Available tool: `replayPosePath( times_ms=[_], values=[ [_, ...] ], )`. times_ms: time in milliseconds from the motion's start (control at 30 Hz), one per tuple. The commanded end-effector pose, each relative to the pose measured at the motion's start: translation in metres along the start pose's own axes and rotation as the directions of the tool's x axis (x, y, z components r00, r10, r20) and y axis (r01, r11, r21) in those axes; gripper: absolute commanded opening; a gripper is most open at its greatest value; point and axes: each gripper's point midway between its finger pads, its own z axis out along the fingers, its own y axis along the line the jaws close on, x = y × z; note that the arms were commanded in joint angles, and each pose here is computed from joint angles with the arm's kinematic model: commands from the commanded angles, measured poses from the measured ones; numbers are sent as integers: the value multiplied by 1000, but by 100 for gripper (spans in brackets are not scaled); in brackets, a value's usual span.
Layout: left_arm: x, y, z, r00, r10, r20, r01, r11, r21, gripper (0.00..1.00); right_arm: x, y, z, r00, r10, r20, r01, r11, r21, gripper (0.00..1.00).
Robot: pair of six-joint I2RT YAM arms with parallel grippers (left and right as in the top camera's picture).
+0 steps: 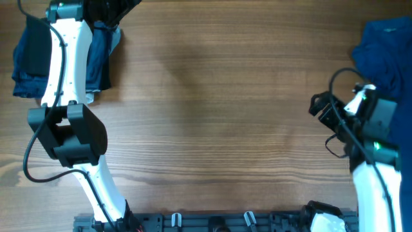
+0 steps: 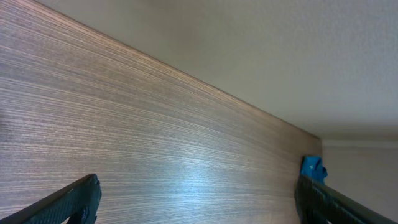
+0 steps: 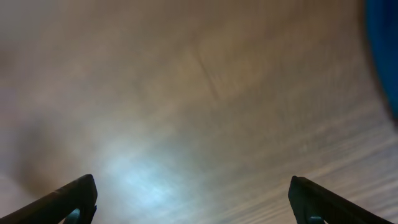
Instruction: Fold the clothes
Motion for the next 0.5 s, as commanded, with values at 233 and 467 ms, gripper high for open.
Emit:
replayPosePath(
  times_ms=[233, 467],
  values=[
    [0, -2, -1, 1000, 6, -2, -5, 1000, 11, 100, -60, 62, -145, 819, 67, 570, 102, 960, -259, 100],
    [0, -2, -1, 1000, 6, -2, -5, 1000, 11, 100, -48, 75, -195, 710, 57, 702, 238, 918, -316, 100]
  ],
)
